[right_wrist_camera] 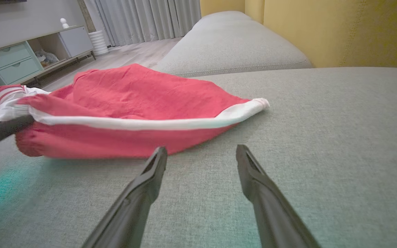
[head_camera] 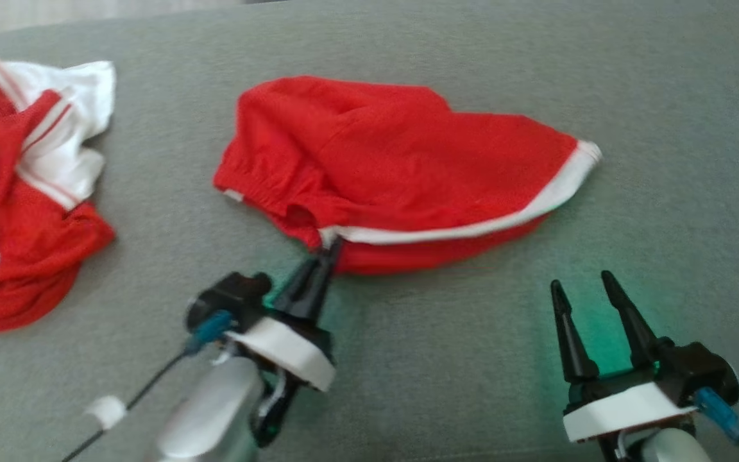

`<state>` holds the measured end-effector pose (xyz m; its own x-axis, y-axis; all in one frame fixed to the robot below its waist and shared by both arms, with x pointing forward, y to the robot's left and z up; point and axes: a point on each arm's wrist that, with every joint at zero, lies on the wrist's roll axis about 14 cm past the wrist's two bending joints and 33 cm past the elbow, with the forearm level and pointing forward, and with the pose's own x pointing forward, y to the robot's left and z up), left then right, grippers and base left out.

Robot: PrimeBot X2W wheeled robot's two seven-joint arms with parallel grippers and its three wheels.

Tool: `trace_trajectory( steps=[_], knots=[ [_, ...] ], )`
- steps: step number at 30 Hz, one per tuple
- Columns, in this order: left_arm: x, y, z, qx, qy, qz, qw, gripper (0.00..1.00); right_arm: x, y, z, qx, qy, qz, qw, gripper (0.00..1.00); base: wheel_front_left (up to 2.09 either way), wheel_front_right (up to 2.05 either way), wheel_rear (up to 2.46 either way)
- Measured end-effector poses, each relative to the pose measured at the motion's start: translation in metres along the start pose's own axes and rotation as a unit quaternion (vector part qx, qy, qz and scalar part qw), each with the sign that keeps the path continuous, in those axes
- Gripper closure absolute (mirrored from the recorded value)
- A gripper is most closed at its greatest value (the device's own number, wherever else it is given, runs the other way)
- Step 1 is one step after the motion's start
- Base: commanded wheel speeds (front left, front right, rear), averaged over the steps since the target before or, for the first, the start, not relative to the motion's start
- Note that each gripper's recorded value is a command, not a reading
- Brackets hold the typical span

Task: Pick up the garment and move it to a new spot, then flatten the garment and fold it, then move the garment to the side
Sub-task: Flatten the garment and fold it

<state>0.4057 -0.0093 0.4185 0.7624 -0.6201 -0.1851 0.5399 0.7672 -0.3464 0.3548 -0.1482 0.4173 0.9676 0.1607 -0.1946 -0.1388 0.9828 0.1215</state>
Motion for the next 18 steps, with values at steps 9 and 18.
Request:
trace_trajectory(
  steps=[9, 18],
  knots=[
    [-0.064, 0.064, 0.007, 0.029, -0.017, 0.114, 0.993, 1.0, 0.019, 0.029, -0.015, -0.013, 0.024, 0.061, 0.998, 0.0, 0.0, 0.0, 0.0],
    [-0.083, 0.087, 0.02, 0.035, -0.036, 0.163, 0.985, 1.0, 0.032, 0.037, -0.042, -0.054, 0.067, 0.095, 0.992, 0.0, 0.0, 0.0, 0.0]
  ],
)
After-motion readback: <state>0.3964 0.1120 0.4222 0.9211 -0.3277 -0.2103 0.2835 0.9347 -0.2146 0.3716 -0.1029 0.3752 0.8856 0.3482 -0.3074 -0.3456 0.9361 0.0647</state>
